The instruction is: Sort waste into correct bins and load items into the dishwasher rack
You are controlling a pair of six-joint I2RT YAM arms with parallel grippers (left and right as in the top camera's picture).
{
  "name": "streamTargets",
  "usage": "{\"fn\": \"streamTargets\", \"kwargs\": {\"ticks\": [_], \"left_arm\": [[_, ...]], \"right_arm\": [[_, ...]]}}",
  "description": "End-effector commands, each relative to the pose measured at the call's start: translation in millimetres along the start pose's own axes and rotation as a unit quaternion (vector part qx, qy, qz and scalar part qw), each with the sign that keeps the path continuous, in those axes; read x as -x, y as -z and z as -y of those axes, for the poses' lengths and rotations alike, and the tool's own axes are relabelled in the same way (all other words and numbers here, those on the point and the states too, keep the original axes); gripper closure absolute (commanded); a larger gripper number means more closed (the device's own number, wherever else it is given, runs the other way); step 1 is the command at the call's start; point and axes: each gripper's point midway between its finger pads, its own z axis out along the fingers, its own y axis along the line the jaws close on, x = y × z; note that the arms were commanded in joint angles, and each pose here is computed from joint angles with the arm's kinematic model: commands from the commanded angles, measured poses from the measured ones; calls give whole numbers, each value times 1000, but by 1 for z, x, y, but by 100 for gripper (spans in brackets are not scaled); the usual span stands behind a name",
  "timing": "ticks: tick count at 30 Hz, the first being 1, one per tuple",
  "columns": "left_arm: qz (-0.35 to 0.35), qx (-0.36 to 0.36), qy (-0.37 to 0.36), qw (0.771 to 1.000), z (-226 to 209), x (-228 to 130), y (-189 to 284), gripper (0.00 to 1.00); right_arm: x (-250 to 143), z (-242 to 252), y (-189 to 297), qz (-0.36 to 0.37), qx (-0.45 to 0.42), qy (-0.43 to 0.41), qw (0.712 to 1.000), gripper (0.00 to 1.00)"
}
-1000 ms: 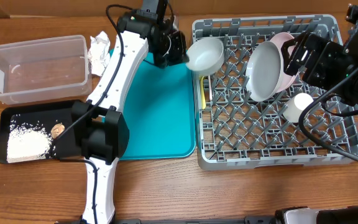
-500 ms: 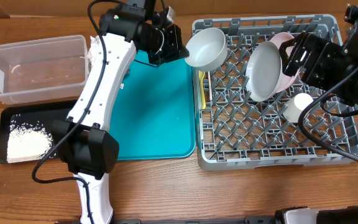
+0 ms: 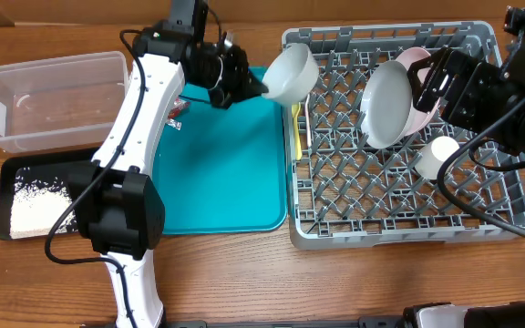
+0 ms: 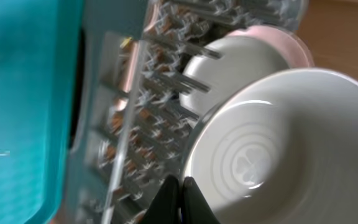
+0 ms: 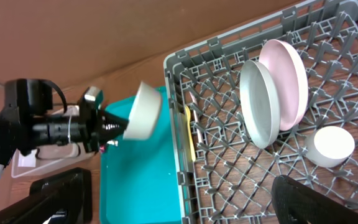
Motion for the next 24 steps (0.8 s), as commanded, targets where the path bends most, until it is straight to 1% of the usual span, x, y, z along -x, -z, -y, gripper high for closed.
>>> {"fn": "streamTargets", "kwargs": {"ticks": [1, 4, 6, 8, 10, 12, 14, 16, 18, 19, 20, 22, 24], "left_arm": [[14, 67, -69, 995, -11, -25, 27, 96], [25, 66, -109, 992, 9, -59, 54, 96], [34, 63, -114, 991, 12, -72, 63, 95], [27, 46, -95, 994, 5, -80, 58, 96], [-1, -6, -68, 998, 4, -81, 40, 96], [-21, -61, -40, 997, 6, -78, 22, 96], [-24, -108, -21, 994, 9, -68, 9, 96], [-10, -133, -2, 991, 15, -57, 6, 95], [5, -171, -5, 985, 33, -47, 8, 96], [22, -205, -11, 978, 50, -38, 14, 96], [29, -216, -8, 976, 56, -34, 16, 96], [42, -225, 31, 973, 56, -25, 15, 96], [43, -226, 30, 973, 53, -22, 11, 96]], "right_arm": [[0, -1, 1, 0, 3, -1, 1000, 0], [0, -1, 1, 0, 4, -1, 1000, 0], [0, -1, 1, 0, 3, -1, 1000, 0], [0, -1, 1, 0, 3, -1, 1000, 0], [0, -1, 1, 0, 3, -1, 1000, 0], [0, -1, 1, 0, 3, -1, 1000, 0], [0, -1, 1, 0, 3, 0, 1000, 0], [0, -1, 1, 0, 4, -1, 1000, 0], [0, -1, 1, 0, 3, -1, 1000, 0], [0, -1, 1, 0, 3, -1, 1000, 0], [0, -1, 1, 0, 3, -1, 1000, 0], [0, -1, 1, 0, 3, -1, 1000, 0], [0, -1, 1, 0, 3, -1, 1000, 0]]}}
